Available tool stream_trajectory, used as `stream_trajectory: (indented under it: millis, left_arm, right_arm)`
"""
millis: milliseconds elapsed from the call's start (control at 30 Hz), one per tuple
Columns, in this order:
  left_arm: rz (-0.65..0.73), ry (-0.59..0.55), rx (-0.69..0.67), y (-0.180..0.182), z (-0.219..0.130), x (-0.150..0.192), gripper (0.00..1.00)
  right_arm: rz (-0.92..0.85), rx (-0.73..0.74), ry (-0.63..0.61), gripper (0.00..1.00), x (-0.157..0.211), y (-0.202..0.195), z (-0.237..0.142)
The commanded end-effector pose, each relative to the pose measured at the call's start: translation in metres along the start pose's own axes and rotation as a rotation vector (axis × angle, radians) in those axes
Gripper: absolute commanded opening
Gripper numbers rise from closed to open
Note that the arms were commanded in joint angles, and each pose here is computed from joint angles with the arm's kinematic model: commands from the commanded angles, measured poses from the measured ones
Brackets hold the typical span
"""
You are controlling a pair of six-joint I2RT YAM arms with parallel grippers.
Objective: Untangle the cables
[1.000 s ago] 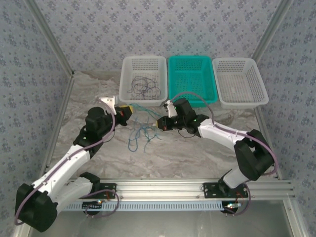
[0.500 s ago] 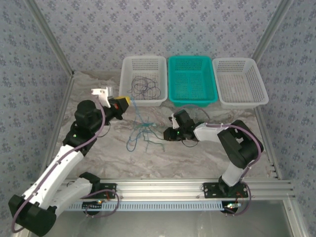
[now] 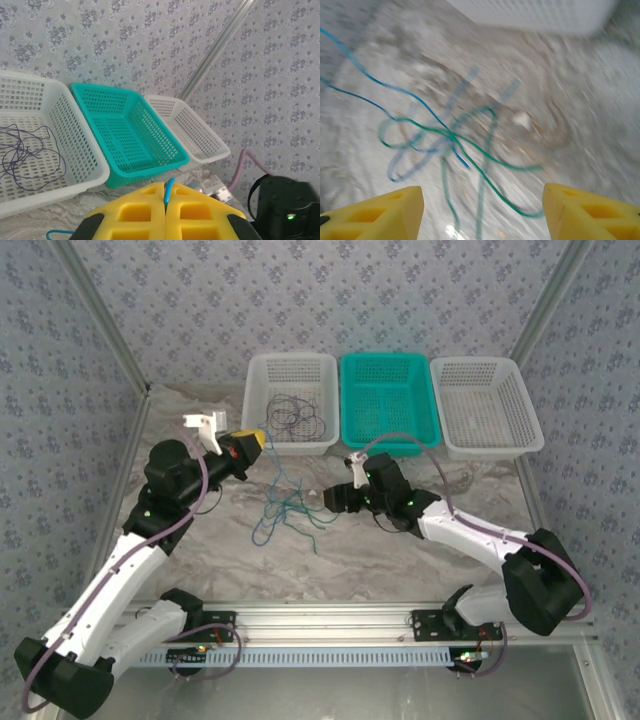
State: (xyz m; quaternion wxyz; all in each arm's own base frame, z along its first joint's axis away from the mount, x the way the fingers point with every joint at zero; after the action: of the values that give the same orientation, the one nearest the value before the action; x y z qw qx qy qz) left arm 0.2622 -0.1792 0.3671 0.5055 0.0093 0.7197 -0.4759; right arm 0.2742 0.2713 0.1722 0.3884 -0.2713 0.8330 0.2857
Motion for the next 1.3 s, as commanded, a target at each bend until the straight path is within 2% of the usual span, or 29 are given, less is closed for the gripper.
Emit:
stream_trajectory:
  millis: [0,133,233,333,400,467,567,600,633,767,933,1033,1067,1267]
  left_arm:
    - [0.019,-0.007,0.059,-0.021,-0.004,-0.010,0.00]
    - [0.012,-0.008,0.050,-0.020,-0.003,-0.009,0.00]
    - [-0.007,-0.007,0.058,-0.019,-0.002,-0.006,0.00]
    - [-0.010,-0.006,0.058,-0.021,-0.002,-0.003,0.00]
    - [-0.011,-0.016,0.058,-0.022,-0.004,-0.003,0.00]
    - [-0.016,-0.019,0.068,-0.023,-0.004,-0.002,0.00]
    - [-0.015,-0.013,0.053,-0.020,-0.003,0.000,0.00]
    - [-0.015,-0.013,0.044,-0.018,-0.003,0.001,0.01]
    - [-0.017,-0.012,0.034,-0.015,-0.002,0.002,0.06]
    - [-0.030,-0.011,0.024,-0.006,0.001,0.009,0.42]
    - [-0.051,0.005,0.000,0.007,0.001,0.022,0.69]
    - [-0.071,0.007,-0.009,0.013,-0.001,0.030,0.94]
    - [-0.078,0.008,-0.005,0.014,-0.002,0.033,0.99]
    - [-0.108,0.042,-0.042,0.031,0.000,0.057,0.99]
  right_arm:
    - [-0.148,-0.123,-0.196,0.68,-0.061,0.040,-0.011]
    - [-0.220,-0.220,-0.359,0.70,-0.110,0.076,-0.013]
    - [-0.238,-0.254,-0.383,0.70,-0.128,0.091,-0.001]
    - [-0.242,-0.291,-0.378,0.66,-0.136,0.101,0.014]
    - [-0.236,-0.294,-0.358,0.55,-0.135,0.102,0.025]
    - [-0.223,-0.293,-0.329,0.31,-0.131,0.101,0.035]
    - [-0.201,-0.275,-0.328,0.00,-0.133,0.099,0.032]
    - [-0.195,-0.270,-0.327,0.00,-0.134,0.098,0.030]
    - [-0.194,-0.272,-0.331,0.00,-0.135,0.099,0.027]
    - [-0.183,-0.259,-0.334,0.00,-0.141,0.099,0.015]
    - [-0.064,-0.237,-0.393,0.00,-0.163,0.079,-0.008]
    - [-0.023,-0.232,-0.436,0.00,-0.179,0.071,-0.024]
    - [-0.027,-0.237,-0.477,0.00,-0.194,0.072,-0.036]
    - [-0.036,-0.222,-0.549,0.00,-0.225,0.072,-0.066]
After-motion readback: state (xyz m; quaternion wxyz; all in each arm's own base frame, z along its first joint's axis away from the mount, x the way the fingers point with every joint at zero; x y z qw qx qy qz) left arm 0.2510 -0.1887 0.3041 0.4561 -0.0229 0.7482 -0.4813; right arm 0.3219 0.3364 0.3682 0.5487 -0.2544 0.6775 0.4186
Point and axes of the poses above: each hand's point on the last joint's axis, 136 mm out from that joint toward the fingers, its own z axis out along the fingers, its own y axis along the line the jaws close on, x = y × z, the point moved 2 cm from there along -z, back along the fingers, and after that the axes turned 12 degrees about -z, right-handed, at the moved point
